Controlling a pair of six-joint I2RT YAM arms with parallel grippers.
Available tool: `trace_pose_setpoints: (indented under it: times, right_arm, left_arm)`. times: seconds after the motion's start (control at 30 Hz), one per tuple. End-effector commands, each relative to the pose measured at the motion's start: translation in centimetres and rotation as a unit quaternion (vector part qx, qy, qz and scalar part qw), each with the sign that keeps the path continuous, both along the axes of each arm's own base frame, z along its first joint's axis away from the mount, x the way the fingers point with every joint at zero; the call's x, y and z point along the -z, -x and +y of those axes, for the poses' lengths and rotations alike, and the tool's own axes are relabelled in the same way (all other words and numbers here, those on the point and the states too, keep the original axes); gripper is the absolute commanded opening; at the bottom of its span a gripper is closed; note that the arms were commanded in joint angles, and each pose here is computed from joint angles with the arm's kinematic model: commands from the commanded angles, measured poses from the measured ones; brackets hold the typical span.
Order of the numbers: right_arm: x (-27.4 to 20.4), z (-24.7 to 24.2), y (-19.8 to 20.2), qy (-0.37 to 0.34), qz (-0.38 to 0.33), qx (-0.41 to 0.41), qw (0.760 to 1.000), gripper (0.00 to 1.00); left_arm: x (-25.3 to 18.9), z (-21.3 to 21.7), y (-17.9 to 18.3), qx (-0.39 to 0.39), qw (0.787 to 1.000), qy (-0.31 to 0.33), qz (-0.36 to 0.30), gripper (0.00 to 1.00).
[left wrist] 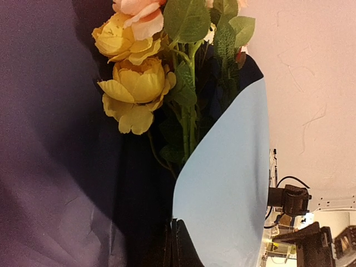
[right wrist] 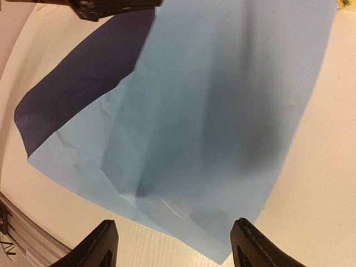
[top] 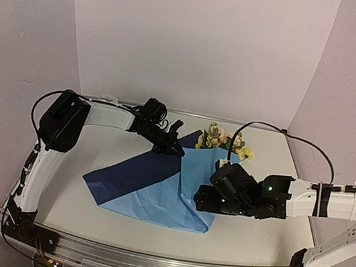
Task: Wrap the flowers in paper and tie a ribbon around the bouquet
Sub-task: Fold the one-fourth-folded wrapping paper at the center of the board, then press the 1/4-folded wrapping paper into the folded wrapping paper.
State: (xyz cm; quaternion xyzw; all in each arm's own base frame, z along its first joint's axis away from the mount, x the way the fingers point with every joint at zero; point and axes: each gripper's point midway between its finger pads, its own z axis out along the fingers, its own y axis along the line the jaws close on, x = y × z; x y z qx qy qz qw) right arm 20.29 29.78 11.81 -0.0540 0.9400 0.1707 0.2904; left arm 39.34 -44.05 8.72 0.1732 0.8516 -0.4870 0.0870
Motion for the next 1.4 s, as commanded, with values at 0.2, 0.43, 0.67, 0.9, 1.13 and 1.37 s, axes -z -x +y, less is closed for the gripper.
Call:
trace_pose_setpoints:
  times: [0.2, 0.43, 0.67, 0.9, 1.13, 1.37]
  right_arm:
    - [3.3, -4.3, -0.7, -0.011, -0.008, 0.092, 0.996, 0.87]
    - [4.5, -2.3, 0.2, -0.029, -0.006, 0.069, 0.997, 0.85]
    - [3.3, -2.7, 2.0, 0.038, -0.098, 0.035, 0.994, 0.86]
    - [3.2, -2.3, 2.5, 0.142, -0.146, 0.016, 0.979, 0.77]
    - [3.4, -2.5, 2.0, 0.214, -0.159, 0.034, 0.963, 0.59]
    - [3.0, -2.4, 2.3, 0.278, -0.172, 0.037, 0.944, 0.46]
  left_arm:
    - [-6.4, 0.3, -0.5, 0.010, 0.996, 0.036, -0.087, 0.00]
    - [-6.9, 0.3, -0.6, 0.010, 0.995, 0.037, -0.090, 0.00]
    - [-6.1, 0.2, -0.8, 0.011, 0.996, 0.028, -0.082, 0.00]
    - [-6.4, 0.1, -1.0, 0.009, 0.996, 0.025, -0.081, 0.00]
    - [-6.7, 0.1, -1.3, 0.009, 0.996, 0.019, -0.085, 0.00]
    - [-6.8, 0.0, -1.5, 0.008, 0.996, 0.017, -0.086, 0.00]
